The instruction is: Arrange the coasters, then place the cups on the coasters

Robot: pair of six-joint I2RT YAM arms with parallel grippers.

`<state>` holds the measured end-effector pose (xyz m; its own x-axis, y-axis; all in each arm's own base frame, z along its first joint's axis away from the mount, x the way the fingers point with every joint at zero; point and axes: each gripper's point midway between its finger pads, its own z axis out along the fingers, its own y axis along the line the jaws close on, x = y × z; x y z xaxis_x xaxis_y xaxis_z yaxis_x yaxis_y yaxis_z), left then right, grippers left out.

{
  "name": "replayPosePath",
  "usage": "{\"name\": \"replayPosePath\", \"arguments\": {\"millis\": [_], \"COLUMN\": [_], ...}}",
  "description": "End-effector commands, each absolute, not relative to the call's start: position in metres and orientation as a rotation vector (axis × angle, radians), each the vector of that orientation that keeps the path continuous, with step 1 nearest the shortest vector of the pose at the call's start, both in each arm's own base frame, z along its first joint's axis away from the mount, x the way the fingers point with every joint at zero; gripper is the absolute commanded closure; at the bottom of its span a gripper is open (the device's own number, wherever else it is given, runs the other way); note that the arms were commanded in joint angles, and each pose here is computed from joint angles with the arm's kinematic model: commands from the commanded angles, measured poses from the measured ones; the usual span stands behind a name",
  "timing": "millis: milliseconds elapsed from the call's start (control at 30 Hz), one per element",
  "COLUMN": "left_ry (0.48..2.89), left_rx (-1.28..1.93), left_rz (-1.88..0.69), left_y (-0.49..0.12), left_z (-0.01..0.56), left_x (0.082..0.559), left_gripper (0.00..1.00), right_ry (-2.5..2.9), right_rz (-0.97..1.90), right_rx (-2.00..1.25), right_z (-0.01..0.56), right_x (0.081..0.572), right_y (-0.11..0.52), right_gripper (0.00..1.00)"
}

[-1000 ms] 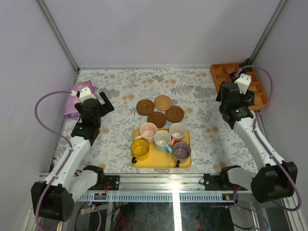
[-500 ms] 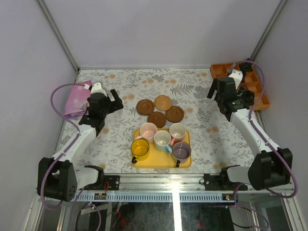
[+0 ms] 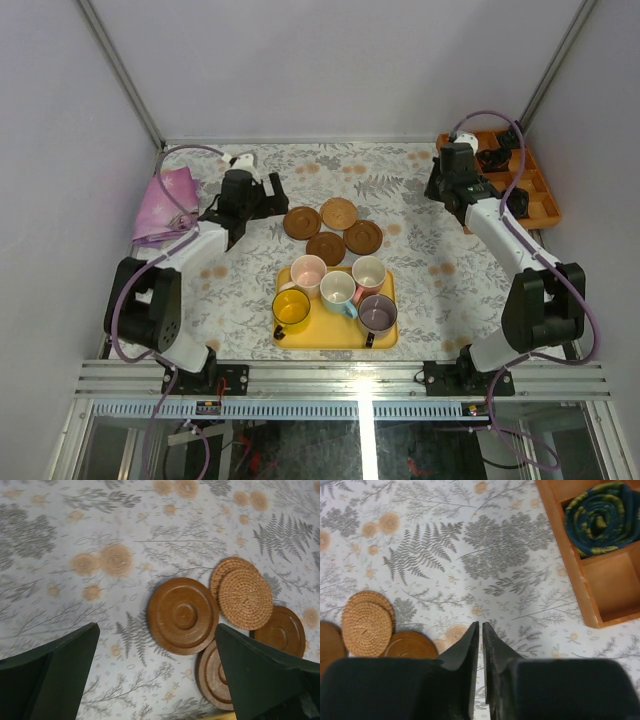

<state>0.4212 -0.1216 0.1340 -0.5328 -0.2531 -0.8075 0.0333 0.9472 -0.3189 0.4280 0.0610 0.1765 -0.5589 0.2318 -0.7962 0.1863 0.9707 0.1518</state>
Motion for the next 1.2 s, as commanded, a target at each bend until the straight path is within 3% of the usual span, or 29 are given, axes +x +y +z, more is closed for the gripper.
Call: {"name": "replayPosePath", "arguments": {"millis": [0, 400, 633, 833, 900, 1067, 1167], "left_ry": [2.031, 2.117, 2.188, 2.229, 2.232, 2.274, 2.251], "left_rx": [-0.023, 0.033, 0.106, 0.134, 0.152, 0.105, 0.084], "left_rz": [-0.467, -0.632, -0.577, -0.628, -0.625, -0.730, -0.758], "left_y": [-0.158, -0.192, -0.186, -0.165, -0.165, -0.181, -0.198], "left_z": [0.158, 0.149, 0.131, 0.126, 0.124, 0.111, 0.114], "left_x": [0.443, 0.463, 0.468, 0.449, 0.444, 0.445, 0.451], "left_gripper": [0.00, 0.00, 0.00, 0.08, 0.15, 0.49, 0.80], "right_ry": [2.153, 2.159, 2.311, 2.417, 2.446, 2.490, 2.532], "right_rz": [0.217, 0.405, 0.393, 0.413, 0.380, 0.349, 0.332], "right_rx": [0.222, -0.002, -0.100, -0.154, -0.193, -0.300, -0.363], "right_z": [0.194, 0.191, 0.151, 0.137, 0.124, 0.098, 0.074], "right_x": [0.443, 0.454, 0.464, 0.462, 0.463, 0.466, 0.462], "right_y": [0.091, 0.164, 0.221, 0.257, 0.257, 0.259, 0.258], "right_gripper": [0.99, 1.00, 1.00, 1.00, 1.00, 1.00, 1.00]}}
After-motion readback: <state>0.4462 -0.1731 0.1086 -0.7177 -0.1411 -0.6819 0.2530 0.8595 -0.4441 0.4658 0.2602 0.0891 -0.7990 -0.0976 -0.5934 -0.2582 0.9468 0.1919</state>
